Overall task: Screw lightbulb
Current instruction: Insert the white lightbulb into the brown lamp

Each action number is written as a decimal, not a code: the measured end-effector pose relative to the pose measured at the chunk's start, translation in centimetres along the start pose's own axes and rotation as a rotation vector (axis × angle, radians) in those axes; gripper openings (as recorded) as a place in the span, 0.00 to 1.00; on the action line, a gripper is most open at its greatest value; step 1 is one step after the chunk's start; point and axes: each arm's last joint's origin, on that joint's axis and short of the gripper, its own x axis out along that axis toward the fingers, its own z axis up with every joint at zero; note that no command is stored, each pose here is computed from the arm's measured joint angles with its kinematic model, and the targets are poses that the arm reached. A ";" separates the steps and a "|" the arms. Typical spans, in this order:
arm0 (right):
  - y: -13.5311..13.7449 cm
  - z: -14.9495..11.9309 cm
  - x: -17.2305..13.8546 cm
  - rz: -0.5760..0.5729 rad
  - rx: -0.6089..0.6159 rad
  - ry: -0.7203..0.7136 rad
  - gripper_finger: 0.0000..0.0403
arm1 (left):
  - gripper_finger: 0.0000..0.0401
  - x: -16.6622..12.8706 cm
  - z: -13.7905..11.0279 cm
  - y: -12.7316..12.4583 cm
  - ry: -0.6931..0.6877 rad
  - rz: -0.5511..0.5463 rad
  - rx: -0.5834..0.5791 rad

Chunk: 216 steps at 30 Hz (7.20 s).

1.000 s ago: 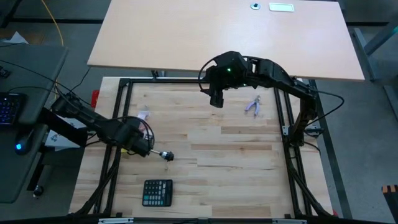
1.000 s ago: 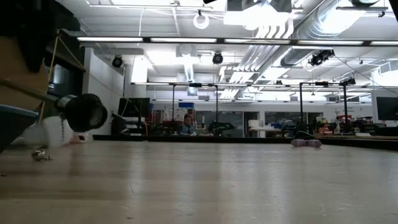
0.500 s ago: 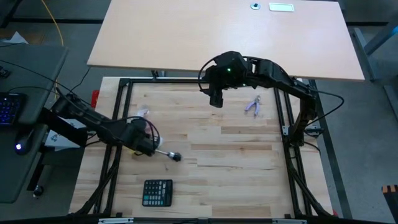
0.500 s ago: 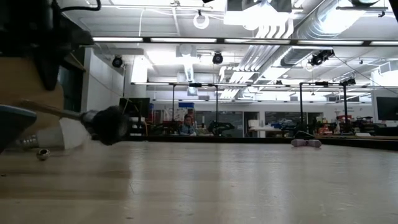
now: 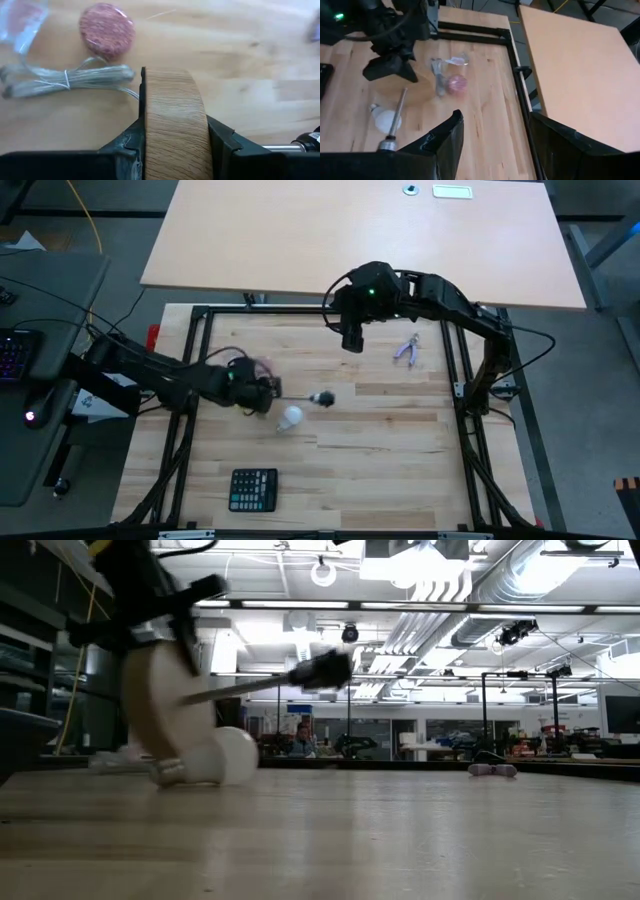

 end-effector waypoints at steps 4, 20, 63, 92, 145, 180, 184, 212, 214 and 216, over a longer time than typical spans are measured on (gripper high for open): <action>-0.1 -0.5 -1.0 -0.019 -0.026 0.039 0.54 | 0.29 1.2 1.8 -2.0 -0.034 -0.120 0.027; 1.9 -0.5 -1.2 0.230 0.203 0.047 0.54 | 0.29 -8.1 12.5 5.6 -0.375 -0.061 0.036; 16.2 -4.9 21.6 0.568 -0.396 0.281 0.85 | 0.29 -17.2 14.5 14.5 -0.647 -0.466 -0.254; 18.4 -9.7 28.5 0.531 -0.537 0.407 0.74 | 0.29 -17.2 14.6 14.4 -0.684 -0.434 -0.269; 1.2 -3.3 9.6 0.684 0.520 0.318 0.44 | 0.29 -15.1 15.2 9.8 -0.793 0.156 0.603; -3.4 -2.0 11.2 0.634 1.058 0.172 0.44 | 0.29 -18.6 16.2 6.5 -0.919 0.014 0.747; -3.4 -1.9 11.2 0.631 1.071 0.168 0.44 | 0.29 -18.2 16.0 5.8 -0.913 0.027 0.750; -3.9 -1.3 11.0 0.584 0.983 0.076 0.44 | 0.29 -18.2 16.0 5.2 -0.927 0.007 0.655; -3.9 -1.3 11.0 0.585 0.967 0.069 0.44 | 0.29 -18.2 15.9 5.2 -0.925 0.001 0.650; -3.8 -1.3 11.0 0.587 0.964 0.071 0.44 | 0.29 -18.2 15.9 5.2 -0.924 -0.004 0.638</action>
